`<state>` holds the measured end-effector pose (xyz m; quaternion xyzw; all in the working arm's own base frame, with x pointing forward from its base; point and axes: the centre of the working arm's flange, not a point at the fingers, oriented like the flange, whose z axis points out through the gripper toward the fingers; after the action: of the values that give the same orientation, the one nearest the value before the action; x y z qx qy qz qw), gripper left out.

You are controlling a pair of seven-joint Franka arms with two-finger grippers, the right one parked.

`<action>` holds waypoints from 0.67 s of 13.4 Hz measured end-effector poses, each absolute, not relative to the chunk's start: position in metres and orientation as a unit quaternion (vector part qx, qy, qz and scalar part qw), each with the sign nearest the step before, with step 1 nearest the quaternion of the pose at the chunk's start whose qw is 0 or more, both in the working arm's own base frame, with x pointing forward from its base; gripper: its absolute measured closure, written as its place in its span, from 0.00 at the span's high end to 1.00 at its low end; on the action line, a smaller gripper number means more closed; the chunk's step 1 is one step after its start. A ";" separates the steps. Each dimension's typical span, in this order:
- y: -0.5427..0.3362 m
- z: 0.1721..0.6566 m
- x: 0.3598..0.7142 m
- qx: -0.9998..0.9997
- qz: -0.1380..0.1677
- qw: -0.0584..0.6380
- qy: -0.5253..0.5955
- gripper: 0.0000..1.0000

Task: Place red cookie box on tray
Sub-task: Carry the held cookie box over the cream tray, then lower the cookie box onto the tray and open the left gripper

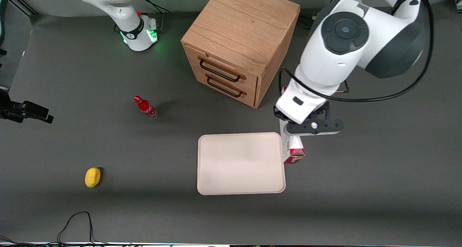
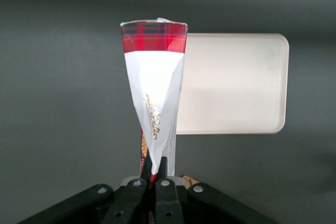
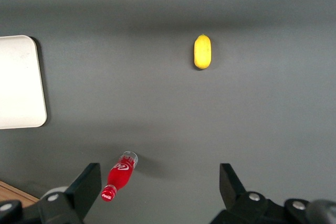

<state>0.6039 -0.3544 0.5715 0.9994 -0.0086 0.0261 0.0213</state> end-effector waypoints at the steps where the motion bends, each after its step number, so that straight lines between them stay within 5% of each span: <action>1: -0.359 0.568 0.603 0.999 0.024 0.020 -0.027 0.03; 5: -0.360 0.537 0.616 0.999 0.013 0.016 -0.032 0.03; 9: -0.359 0.453 0.654 1.000 0.004 0.025 -0.014 0.03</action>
<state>0.6538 -0.3590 0.4531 0.9996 -0.0145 0.0040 0.0247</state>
